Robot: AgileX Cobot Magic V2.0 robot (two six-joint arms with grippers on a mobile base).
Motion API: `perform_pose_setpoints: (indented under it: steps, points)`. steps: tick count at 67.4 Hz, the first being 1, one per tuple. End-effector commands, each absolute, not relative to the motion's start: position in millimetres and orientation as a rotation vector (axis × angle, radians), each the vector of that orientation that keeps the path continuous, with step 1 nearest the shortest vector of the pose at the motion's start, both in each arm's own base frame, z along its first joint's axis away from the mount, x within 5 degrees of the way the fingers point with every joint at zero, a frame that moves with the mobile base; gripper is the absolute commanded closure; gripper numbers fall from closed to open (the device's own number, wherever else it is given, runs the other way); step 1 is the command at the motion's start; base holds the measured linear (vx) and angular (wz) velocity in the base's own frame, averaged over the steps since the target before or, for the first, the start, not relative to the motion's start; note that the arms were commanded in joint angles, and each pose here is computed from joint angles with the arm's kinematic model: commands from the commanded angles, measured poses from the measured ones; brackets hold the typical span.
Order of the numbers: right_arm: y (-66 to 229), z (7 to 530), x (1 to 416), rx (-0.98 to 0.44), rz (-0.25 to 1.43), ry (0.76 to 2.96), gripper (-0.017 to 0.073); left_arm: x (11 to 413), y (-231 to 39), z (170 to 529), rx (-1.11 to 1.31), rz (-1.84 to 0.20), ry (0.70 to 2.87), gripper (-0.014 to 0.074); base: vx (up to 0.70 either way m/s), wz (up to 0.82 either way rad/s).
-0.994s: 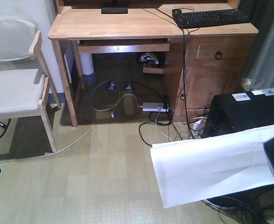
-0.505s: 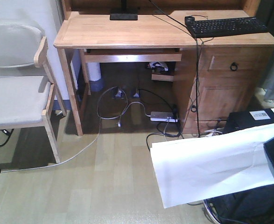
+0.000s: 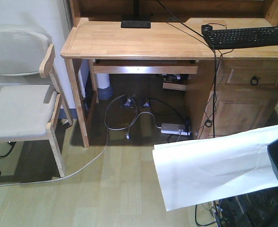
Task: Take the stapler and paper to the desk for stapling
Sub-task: 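Drive the base up to the wooden desk with the monitor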
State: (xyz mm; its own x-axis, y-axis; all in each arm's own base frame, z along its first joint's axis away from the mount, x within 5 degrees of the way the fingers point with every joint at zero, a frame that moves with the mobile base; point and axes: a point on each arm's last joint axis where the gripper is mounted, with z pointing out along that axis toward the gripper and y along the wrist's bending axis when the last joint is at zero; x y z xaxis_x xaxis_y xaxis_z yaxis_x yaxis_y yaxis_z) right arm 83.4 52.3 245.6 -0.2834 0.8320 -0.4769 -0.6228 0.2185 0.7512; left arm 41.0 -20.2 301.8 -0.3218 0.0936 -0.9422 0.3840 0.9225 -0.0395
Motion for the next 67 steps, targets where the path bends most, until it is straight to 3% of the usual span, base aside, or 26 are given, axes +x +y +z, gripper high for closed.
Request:
perform_pose_setpoints:
  steps: [1,67]
  points:
    - [51.0,243.5,78.8,0.221,1.454,1.147,0.0564,42.9,-21.0,320.2,0.319,-0.330,1.763,0.0600,0.20,0.03]
    - [51.0,243.5,78.8,0.221,1.454,1.147,0.0564,42.9,-21.0,320.2,0.319,-0.330,1.763,0.0600,0.19,0.03]
